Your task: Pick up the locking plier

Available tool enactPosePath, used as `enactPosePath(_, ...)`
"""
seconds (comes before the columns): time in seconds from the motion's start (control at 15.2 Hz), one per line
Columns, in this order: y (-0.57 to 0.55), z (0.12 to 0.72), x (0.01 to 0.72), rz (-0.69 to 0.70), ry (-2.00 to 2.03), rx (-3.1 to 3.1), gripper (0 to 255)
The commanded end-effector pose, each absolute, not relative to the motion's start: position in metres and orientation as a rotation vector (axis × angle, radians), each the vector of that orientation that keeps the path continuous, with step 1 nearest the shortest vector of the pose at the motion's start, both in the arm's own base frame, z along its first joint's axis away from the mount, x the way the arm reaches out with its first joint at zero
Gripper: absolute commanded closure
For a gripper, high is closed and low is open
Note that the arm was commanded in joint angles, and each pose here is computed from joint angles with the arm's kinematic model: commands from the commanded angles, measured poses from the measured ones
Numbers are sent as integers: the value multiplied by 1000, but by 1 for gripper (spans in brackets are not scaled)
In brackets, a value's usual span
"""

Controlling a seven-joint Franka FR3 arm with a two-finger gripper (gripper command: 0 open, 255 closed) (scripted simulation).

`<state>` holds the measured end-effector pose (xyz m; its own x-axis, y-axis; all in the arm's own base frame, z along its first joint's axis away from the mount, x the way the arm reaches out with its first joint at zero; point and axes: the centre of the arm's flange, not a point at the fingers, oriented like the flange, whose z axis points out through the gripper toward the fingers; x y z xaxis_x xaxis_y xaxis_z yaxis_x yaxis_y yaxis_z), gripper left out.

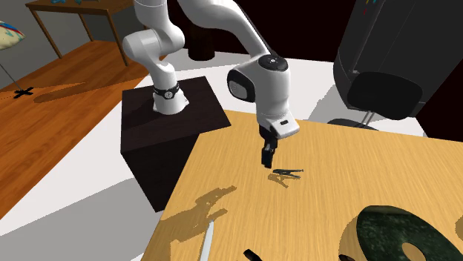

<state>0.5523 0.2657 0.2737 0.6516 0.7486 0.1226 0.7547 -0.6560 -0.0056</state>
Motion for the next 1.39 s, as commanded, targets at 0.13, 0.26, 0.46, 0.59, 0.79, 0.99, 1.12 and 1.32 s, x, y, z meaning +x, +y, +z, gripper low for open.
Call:
enactPosePath(0.13, 303, 235, 566, -175, -1400, -2743, 0)
enactPosePath(0.26, 322, 217, 571, -176, -1460, -2711, 0)
enactPosePath(0.46, 331, 198, 573, -177, -1489, -2696, 0)
enactPosePath(0.59, 331, 187, 573, -177, -1489, -2696, 0)
enactPosePath(0.79, 331, 172, 573, -177, -1489, -2696, 0)
enactPosePath(0.99, 331, 169, 573, -177, -1489, -2696, 0)
enactPosePath(1.12, 330, 169, 573, -177, -1489, -2696, 255)
enactPosePath(1.32, 330, 169, 572, -177, -1489, -2696, 255)
